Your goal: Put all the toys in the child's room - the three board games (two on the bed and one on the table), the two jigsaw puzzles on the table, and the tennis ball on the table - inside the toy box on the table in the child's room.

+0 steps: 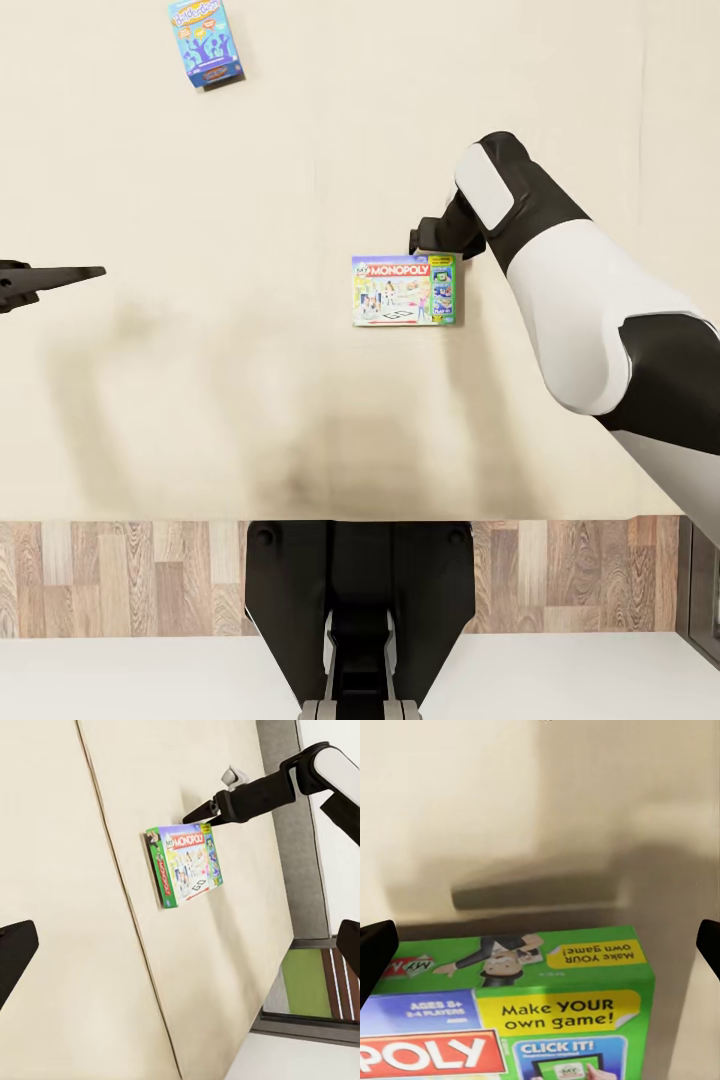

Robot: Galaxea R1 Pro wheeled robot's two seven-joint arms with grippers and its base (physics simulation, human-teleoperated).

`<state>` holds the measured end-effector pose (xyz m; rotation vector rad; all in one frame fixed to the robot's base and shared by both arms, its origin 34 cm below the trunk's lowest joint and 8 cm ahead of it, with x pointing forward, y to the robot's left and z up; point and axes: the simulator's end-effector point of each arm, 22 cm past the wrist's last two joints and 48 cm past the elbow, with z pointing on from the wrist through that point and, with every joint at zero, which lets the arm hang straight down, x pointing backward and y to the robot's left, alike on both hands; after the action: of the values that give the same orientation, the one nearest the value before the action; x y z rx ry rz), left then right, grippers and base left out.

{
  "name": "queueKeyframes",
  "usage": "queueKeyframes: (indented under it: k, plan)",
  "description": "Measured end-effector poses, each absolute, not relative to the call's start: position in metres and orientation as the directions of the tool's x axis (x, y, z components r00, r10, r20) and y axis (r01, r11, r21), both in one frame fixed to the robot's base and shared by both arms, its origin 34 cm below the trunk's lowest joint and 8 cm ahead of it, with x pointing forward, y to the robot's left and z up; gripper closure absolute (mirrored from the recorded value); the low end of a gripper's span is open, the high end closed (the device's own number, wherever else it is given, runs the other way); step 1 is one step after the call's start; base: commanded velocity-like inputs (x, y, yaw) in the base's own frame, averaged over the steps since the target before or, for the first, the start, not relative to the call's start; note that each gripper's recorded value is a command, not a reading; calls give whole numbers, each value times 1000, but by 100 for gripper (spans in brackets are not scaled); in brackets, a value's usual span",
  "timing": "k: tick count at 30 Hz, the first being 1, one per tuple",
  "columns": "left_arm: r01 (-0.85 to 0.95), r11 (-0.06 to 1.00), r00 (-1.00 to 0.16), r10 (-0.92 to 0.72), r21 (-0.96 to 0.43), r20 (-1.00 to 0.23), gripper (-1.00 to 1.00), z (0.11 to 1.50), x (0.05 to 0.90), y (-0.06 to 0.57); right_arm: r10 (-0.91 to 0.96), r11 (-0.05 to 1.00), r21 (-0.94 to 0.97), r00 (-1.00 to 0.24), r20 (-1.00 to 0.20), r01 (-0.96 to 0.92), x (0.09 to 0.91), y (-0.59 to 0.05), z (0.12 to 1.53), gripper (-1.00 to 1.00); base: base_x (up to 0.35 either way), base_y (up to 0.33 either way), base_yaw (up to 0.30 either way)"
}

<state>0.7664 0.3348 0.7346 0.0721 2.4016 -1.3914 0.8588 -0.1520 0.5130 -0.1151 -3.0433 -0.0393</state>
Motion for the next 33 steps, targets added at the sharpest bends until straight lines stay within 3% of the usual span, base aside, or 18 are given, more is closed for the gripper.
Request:
queueKeyframes:
  k: [33]
  plan:
    - [223, 511, -933, -136, -830, -334, -100, 735, 766, 334, 73, 997, 21, -992, 102, 75, 855, -152, 510, -100, 0, 0, 0]
